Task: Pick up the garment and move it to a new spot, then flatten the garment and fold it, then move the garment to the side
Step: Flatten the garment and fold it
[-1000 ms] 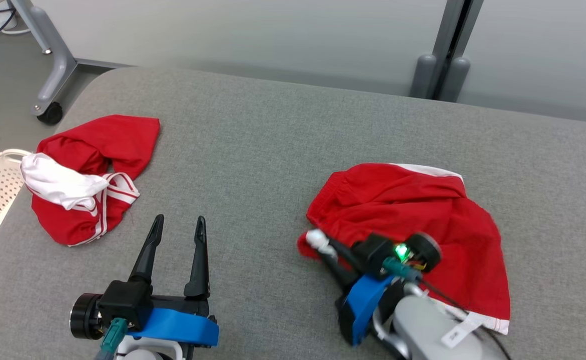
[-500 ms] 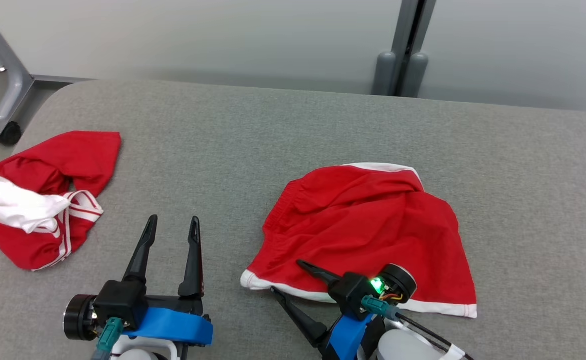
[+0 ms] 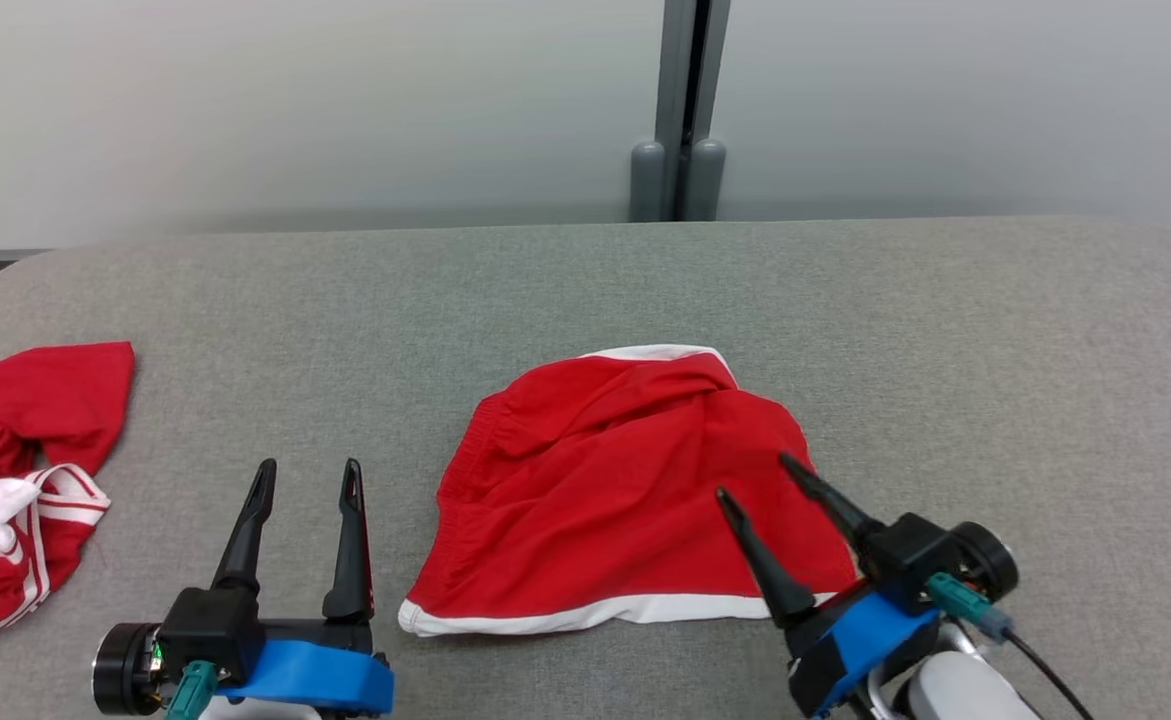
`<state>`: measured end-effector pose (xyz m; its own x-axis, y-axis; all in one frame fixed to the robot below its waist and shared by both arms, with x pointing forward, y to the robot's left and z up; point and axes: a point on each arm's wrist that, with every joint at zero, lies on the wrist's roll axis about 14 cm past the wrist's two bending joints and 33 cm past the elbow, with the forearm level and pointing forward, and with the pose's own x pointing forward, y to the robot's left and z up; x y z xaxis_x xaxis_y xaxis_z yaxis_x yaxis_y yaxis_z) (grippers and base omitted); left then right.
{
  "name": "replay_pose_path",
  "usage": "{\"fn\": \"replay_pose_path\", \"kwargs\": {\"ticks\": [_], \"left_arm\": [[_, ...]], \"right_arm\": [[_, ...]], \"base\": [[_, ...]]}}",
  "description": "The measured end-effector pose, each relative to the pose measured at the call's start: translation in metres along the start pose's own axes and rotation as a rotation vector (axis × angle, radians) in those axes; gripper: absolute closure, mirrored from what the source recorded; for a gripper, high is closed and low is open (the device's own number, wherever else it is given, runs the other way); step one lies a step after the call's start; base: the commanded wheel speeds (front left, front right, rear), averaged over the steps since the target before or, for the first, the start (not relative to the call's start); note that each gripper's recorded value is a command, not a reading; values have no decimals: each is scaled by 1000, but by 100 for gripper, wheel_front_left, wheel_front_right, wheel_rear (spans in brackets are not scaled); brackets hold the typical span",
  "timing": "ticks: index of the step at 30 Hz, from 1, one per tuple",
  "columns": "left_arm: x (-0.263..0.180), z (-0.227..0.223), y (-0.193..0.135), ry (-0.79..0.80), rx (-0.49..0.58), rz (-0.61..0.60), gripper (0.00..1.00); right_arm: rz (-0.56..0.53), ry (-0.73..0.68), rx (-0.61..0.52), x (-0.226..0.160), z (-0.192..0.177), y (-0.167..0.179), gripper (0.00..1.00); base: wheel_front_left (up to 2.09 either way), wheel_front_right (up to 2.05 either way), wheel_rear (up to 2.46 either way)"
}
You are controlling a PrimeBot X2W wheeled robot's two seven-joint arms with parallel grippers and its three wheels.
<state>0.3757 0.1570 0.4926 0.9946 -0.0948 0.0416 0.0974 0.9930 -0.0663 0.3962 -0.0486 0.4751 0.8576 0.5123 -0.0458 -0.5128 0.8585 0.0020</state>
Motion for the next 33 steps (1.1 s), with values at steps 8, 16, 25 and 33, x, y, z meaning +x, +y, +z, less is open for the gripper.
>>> {"fn": "replay_pose_path", "kwargs": {"ticks": [8,16,25,33], "left_arm": [[-2,-3,-7,11,23,-32,0],[-4,-5,-5,17,41,-34,0],[-13,-8,5,32,64,-4,0],[-18,-11,10,41,72,14,0]], "right_arm": [[-271,-43,4,-52,8,-68,0],[-423,-59,30,-92,6,-91,0],[-442,-37,67,-108,-7,-78,0],[-433,-19,81,-105,-14,-73,0]], "base": [[0,0,0],[0,0,0],[0,0,0],[0,0,0]]}}
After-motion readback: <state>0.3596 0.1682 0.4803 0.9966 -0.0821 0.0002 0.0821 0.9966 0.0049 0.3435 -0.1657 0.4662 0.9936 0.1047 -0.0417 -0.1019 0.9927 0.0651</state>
